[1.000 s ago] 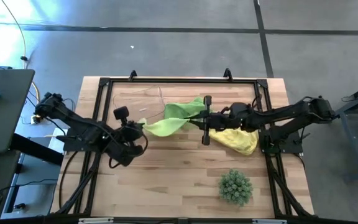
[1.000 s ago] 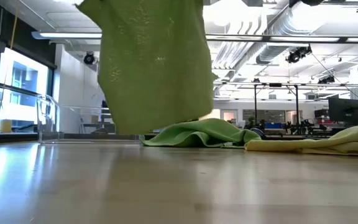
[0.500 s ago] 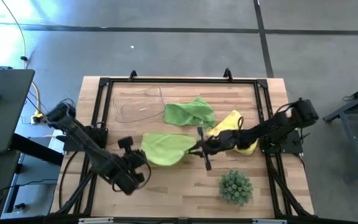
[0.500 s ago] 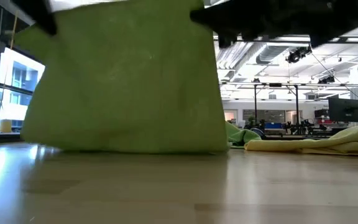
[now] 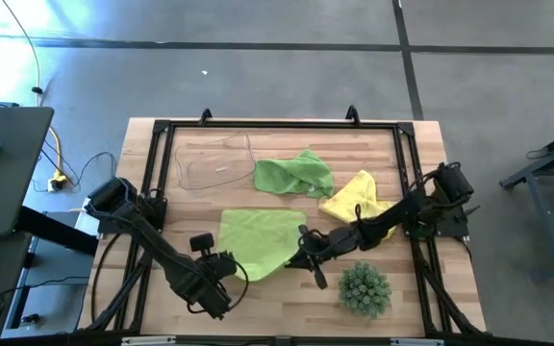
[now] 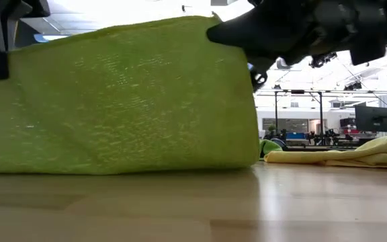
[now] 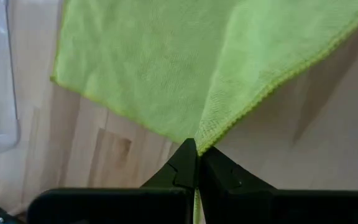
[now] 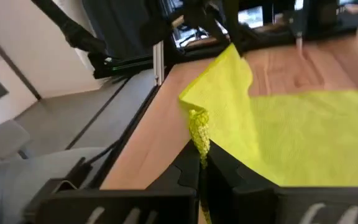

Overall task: Roll microfiber towels into tight, uniform cylinder then place into a basket
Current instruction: Fold the light green towel

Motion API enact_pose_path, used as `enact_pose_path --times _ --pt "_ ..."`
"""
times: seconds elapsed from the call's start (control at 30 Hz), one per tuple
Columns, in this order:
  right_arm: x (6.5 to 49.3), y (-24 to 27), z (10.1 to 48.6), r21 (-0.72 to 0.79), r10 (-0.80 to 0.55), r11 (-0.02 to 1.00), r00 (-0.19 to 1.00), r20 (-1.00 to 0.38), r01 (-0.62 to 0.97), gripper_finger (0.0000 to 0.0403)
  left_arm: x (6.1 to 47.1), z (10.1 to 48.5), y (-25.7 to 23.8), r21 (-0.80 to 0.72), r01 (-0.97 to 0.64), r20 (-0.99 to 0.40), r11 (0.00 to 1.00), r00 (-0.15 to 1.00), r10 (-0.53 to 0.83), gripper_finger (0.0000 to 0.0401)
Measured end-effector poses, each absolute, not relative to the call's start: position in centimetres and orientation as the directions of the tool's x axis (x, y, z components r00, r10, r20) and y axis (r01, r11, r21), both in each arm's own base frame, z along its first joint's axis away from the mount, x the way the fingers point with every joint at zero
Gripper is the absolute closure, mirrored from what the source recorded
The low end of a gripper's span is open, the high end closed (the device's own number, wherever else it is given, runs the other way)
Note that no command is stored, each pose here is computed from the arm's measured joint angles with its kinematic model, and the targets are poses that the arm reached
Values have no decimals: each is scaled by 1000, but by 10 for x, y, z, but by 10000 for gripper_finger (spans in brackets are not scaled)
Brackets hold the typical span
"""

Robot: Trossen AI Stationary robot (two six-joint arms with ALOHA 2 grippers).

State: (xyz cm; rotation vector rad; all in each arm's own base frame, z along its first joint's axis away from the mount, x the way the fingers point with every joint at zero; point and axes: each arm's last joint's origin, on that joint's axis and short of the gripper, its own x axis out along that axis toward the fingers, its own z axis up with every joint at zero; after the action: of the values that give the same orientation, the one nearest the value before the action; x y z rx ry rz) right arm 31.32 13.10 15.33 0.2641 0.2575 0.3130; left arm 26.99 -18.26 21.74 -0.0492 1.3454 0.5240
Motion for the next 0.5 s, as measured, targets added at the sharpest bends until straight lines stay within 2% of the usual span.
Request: enact_pose_path --times 0.23,0.5 --pt "310 133 146 251 165 963 946 -280 -94 403 279 216 -168 331 -431 -877 839 186 442 401" --pt "316 105 138 241 -52 960 937 -345 142 403 284 196 -129 406 -465 -873 787 58 485 401"
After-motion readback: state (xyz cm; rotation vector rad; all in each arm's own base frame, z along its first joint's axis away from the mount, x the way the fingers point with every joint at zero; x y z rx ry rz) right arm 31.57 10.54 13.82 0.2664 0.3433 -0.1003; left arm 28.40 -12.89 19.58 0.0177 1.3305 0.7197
